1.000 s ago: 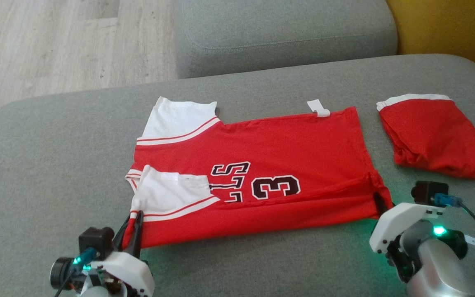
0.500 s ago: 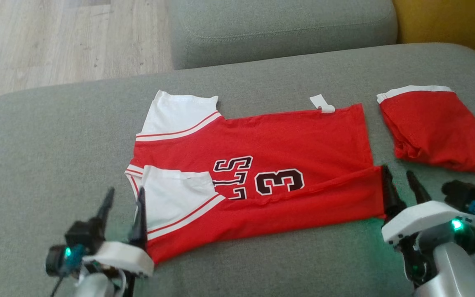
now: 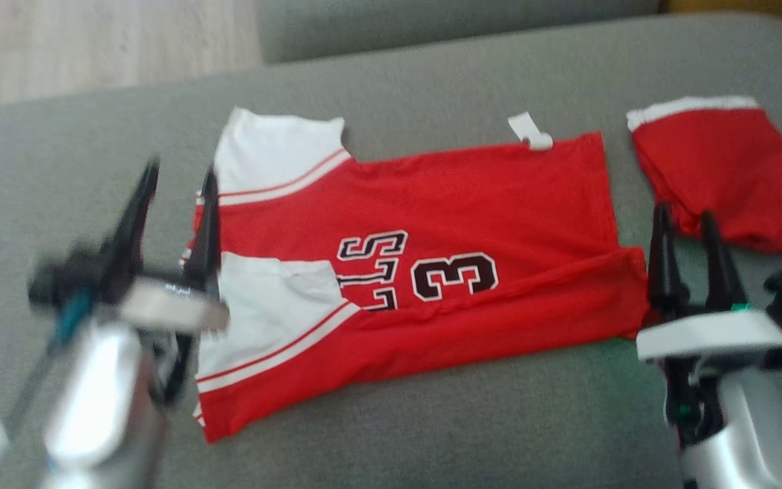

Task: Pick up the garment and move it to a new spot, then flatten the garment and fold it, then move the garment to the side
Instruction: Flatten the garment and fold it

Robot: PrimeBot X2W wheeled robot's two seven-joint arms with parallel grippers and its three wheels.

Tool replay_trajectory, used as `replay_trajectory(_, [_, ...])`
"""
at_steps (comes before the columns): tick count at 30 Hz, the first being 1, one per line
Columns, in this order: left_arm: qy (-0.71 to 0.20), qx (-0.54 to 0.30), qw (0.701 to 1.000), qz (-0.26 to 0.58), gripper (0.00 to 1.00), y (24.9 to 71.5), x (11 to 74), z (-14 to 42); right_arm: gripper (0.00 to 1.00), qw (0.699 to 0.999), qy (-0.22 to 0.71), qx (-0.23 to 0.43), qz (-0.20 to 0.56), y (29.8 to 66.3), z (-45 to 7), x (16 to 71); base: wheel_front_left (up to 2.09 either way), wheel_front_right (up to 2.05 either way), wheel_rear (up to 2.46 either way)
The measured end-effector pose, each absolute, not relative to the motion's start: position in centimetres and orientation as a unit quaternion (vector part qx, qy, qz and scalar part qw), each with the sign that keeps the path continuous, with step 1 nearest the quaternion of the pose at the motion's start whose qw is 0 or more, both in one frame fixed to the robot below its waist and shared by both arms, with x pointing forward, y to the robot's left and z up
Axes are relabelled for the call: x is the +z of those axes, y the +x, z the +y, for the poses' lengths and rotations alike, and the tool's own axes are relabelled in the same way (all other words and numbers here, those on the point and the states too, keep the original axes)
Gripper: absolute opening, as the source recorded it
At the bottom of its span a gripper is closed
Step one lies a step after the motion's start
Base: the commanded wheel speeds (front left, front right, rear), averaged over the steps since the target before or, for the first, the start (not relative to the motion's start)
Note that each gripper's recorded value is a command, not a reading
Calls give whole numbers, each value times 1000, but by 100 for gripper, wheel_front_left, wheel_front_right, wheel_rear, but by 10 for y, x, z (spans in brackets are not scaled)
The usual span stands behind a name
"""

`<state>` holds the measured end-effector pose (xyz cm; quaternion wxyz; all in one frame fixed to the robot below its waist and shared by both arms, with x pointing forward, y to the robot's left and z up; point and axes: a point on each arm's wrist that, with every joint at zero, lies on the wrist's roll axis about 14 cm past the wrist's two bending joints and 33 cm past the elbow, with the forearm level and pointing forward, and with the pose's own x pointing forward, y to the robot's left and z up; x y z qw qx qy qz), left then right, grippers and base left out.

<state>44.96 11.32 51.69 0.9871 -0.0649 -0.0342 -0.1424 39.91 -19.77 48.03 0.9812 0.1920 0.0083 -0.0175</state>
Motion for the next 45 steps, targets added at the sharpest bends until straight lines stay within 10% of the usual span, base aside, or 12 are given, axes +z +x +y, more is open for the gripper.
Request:
replay_trajectory(16, [145, -247, 912, 294, 100, 573, 400, 112, 100, 983, 176, -49, -1, 445, -225, 467, 0, 0, 0])
replay_trajectory(41, [98, -224, 878, 412, 100, 606, 348, 106, 100, 983, 156, -93, 9, 442, -257, 453, 0, 0, 0])
replay_trajectory(42, [92, -224, 875, 419, 82, 604, 347, 106, 100, 983, 156, -94, 7, 442, -258, 454, 0, 0, 0])
replay_trajectory(43, [86, -224, 873, 426, 26, 603, 347, 105, 100, 983, 157, -95, 6, 442, -259, 454, 0, 0, 0])
replay_trajectory(44, [80, -224, 870, 431, 0, 601, 347, 104, 100, 983, 157, -95, 5, 442, -259, 455, 0, 0, 0])
replay_trajectory(45, [76, -226, 868, 437, 0, 598, 348, 104, 100, 983, 157, -95, 4, 442, -259, 456, 0, 0, 0])
